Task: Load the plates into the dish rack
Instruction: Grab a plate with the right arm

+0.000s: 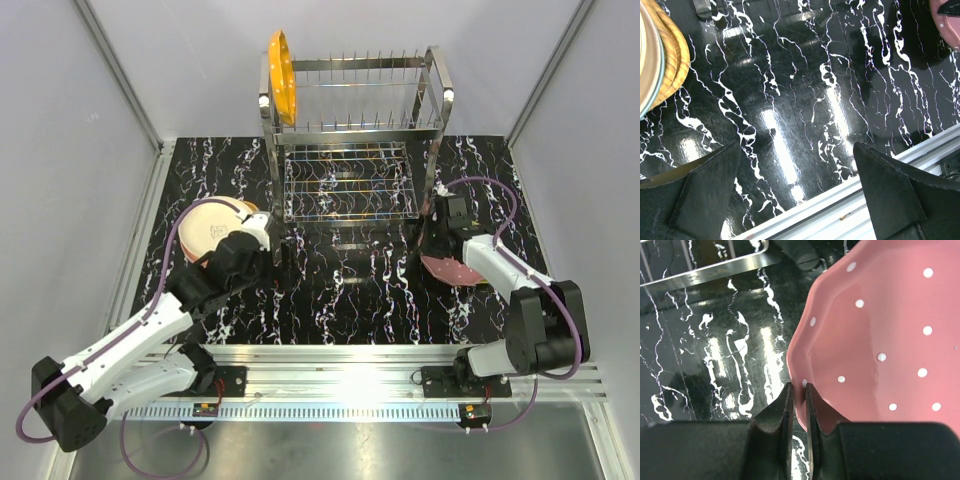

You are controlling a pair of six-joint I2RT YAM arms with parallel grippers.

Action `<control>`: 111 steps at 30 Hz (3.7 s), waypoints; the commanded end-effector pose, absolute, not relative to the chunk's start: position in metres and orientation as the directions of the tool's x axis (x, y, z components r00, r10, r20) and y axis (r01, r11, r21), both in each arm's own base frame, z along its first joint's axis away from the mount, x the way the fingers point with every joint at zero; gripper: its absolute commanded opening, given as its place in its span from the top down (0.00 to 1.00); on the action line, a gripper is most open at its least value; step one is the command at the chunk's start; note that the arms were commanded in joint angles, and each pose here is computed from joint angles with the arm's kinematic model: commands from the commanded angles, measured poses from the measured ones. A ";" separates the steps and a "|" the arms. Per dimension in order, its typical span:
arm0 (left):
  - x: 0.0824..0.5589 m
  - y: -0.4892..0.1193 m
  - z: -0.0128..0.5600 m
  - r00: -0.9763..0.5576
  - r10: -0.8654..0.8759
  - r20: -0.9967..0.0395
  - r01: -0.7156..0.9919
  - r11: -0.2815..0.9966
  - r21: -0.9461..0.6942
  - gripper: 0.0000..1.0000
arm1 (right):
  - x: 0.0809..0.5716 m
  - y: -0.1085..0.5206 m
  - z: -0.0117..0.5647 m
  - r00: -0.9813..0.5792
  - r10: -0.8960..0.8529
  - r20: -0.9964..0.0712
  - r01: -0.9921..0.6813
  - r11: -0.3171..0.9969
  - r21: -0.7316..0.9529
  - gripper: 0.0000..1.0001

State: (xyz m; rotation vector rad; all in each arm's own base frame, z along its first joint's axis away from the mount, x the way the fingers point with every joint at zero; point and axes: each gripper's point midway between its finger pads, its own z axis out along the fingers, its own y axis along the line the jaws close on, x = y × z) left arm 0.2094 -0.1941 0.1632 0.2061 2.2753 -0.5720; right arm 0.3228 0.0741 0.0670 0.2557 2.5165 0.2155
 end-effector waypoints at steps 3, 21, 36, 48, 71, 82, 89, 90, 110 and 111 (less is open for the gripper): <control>0.210 -0.198 0.179 -0.664 -0.072 -0.744 0.331 0.864 -0.379 0.01 | 0.322 0.095 0.072 -0.825 0.177 -0.536 0.067 0.974 0.217 1.00; 0.201 -0.194 0.182 -0.676 -0.097 -0.731 0.319 0.855 -0.408 0.01 | 0.315 0.112 0.053 -0.871 0.035 -0.490 0.011 0.999 0.051 1.00; 0.198 -0.156 0.230 -0.600 -0.037 -0.799 0.304 0.913 -0.270 0.01 | 0.316 0.123 0.041 -0.894 -0.044 -0.446 -0.036 0.999 -0.026 1.00; 0.203 -0.121 0.243 -0.525 0.065 -0.849 0.273 0.957 -0.095 0.01 | 0.315 0.141 0.032 -0.907 -0.100 -0.410 -0.084 0.995 -0.056 1.00; 0.206 -0.103 0.245 -0.456 0.035 -0.889 0.213 0.974 -0.072 0.01 | 0.307 0.203 0.019 -0.907 -0.170 -0.385 -0.178 0.984 -0.016 0.98; 0.199 -0.100 0.249 -0.469 0.016 -0.883 0.206 0.974 -0.092 0.01 | 0.299 0.236 0.012 -0.904 -0.211 -0.372 -0.230 0.973 0.007 0.98; 0.196 -0.099 0.249 -0.481 -0.002 -0.877 0.199 0.974 -0.112 0.01 | 0.297 0.253 0.016 -0.899 -0.219 -0.378 -0.251 0.967 0.038 0.97; 0.195 -0.099 0.250 -0.478 -0.005 -0.878 0.199 0.973 -0.114 0.01 | 0.295 0.256 0.017 -0.898 -0.226 -0.378 -0.259 0.965 0.039 0.97; 0.189 -0.079 0.281 -0.408 -0.025 -0.912 0.172 0.980 -0.104 0.01 | 0.279 0.292 0.027 -0.870 -0.256 -0.422 -0.325 0.940 0.100 0.71; 0.189 -0.079 0.284 -0.404 -0.024 -0.915 0.174 0.979 -0.103 0.01 | 0.280 0.291 0.028 -0.866 -0.256 -0.429 -0.324 0.942 0.091 0.68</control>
